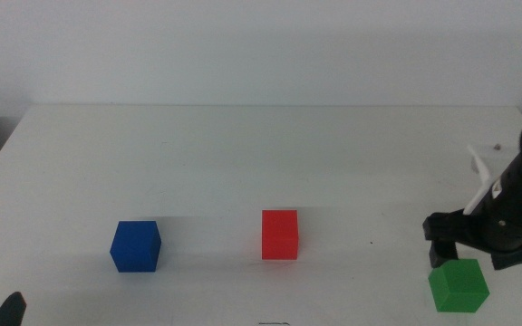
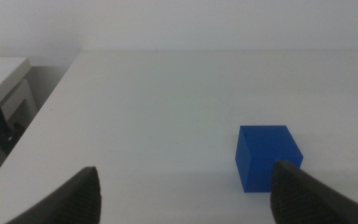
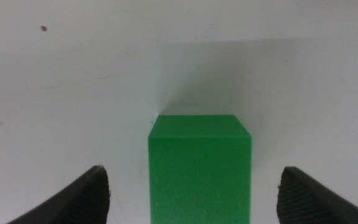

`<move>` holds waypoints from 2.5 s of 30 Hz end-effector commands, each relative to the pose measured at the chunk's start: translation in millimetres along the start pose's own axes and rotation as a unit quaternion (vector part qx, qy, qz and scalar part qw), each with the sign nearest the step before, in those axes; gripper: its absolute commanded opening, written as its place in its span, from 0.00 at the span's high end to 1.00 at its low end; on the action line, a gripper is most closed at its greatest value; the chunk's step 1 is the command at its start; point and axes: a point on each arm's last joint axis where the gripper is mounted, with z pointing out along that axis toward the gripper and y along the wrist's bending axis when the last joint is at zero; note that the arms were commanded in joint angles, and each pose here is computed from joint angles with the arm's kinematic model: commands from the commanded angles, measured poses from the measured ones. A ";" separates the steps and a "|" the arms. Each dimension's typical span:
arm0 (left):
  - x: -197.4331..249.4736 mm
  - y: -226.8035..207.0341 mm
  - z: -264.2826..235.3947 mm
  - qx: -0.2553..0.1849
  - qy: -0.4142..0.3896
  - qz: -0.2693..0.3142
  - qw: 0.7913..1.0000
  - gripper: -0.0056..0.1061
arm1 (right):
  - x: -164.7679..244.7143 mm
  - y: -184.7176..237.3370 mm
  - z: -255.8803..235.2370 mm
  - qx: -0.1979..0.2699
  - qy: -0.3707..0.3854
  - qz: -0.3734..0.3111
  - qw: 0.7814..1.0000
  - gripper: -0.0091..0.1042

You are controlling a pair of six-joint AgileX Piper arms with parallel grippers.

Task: Stack red cubes first, then green, then blue cubes in a specific spot.

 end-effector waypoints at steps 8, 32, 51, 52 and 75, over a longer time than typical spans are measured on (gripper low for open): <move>-9.7 -0.9 -2.2 0.005 -0.054 -0.004 0.999 0.11 | -8.5 0.5 22.6 0.011 0.020 0.009 1.000 0.26; -9.7 -0.9 -2.2 0.005 -0.054 -0.004 0.999 0.11 | -31.2 99.2 -80.1 0.028 -0.037 -0.035 0.998 0.93; -9.7 -0.9 -2.2 0.005 -0.054 -0.004 0.999 0.11 | -60.1 207.3 -55.1 -0.022 -0.031 -0.034 0.999 0.93; -9.7 -0.9 -2.2 0.005 -0.054 -0.004 0.999 0.11 | -59.4 208.3 -54.3 -0.022 -0.030 -0.033 0.999 0.93; -9.7 -0.9 -2.2 0.005 -0.054 -0.004 0.999 0.11 | -60.6 216.3 -41.0 -0.024 -0.036 -0.028 0.999 0.93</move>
